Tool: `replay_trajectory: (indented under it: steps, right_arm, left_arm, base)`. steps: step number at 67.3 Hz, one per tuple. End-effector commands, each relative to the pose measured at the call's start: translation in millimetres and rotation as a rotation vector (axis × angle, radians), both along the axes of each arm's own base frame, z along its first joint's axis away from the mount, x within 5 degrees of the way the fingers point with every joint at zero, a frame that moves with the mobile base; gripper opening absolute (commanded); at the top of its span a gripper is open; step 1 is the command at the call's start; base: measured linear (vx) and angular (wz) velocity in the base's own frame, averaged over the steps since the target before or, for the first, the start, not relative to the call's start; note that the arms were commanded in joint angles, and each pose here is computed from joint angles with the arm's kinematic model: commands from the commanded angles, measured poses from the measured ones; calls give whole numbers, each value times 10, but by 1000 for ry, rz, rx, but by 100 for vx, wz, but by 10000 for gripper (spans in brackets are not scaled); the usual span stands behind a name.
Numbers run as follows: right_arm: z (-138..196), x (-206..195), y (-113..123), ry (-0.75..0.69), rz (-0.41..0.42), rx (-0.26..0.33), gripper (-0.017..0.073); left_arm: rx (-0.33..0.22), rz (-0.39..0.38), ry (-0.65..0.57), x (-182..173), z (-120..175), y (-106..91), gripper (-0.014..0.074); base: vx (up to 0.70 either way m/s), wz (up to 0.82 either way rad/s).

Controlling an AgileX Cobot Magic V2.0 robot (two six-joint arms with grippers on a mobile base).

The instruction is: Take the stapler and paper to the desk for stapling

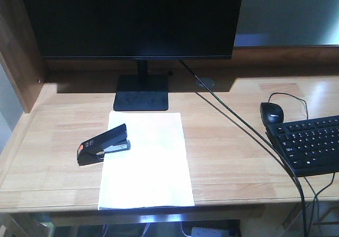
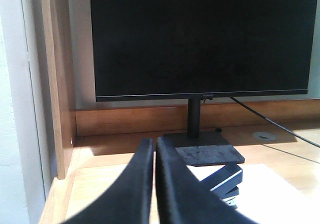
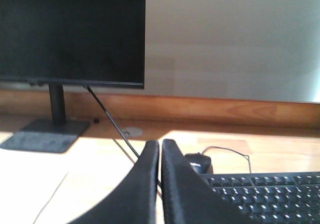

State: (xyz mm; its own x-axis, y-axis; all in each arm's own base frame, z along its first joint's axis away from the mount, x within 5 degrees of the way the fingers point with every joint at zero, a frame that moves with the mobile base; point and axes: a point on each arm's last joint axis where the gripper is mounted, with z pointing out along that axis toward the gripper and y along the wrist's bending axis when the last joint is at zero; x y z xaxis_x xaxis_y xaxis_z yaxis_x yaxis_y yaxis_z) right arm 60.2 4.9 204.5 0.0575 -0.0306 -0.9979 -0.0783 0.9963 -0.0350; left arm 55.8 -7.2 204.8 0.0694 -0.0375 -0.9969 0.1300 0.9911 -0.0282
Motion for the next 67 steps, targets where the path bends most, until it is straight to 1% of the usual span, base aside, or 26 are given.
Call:
replay_trajectory:
  steps: [1, 19, 24, 36, 50, 67]
  right_arm:
    - [64, 2, 1, -74, -1, 11, -9]
    - [58, 3, 1, -69, -1, 10, -9]
    - [58, 2, 1, -71, -2, -4, -9]
    - [81, -63, -5, -125, -5, -6, -9]
    - [44, -53, -6, -81, -6, -7, -9]
    - [39, -52, -7, -76, -7, -9, -9]
  left_arm:
    - [-27, 1, -58, -5, -19, 3, -7]
    - [-27, 1, -58, -5, -19, 3, -7]
    - [-27, 1, -58, -5, -19, 3, -7]
    - [-27, 1, -58, -5, -19, 3, -7]
    - [-27, 1, -56, -4, -21, 3, -7]
    - [-27, 1, -56, -4, -21, 3, -7]
  base:
    - [0, 0]
    - [0, 0]
    - [0, 0]
    - [0, 0]
    - [0, 0]
    - [0, 0]
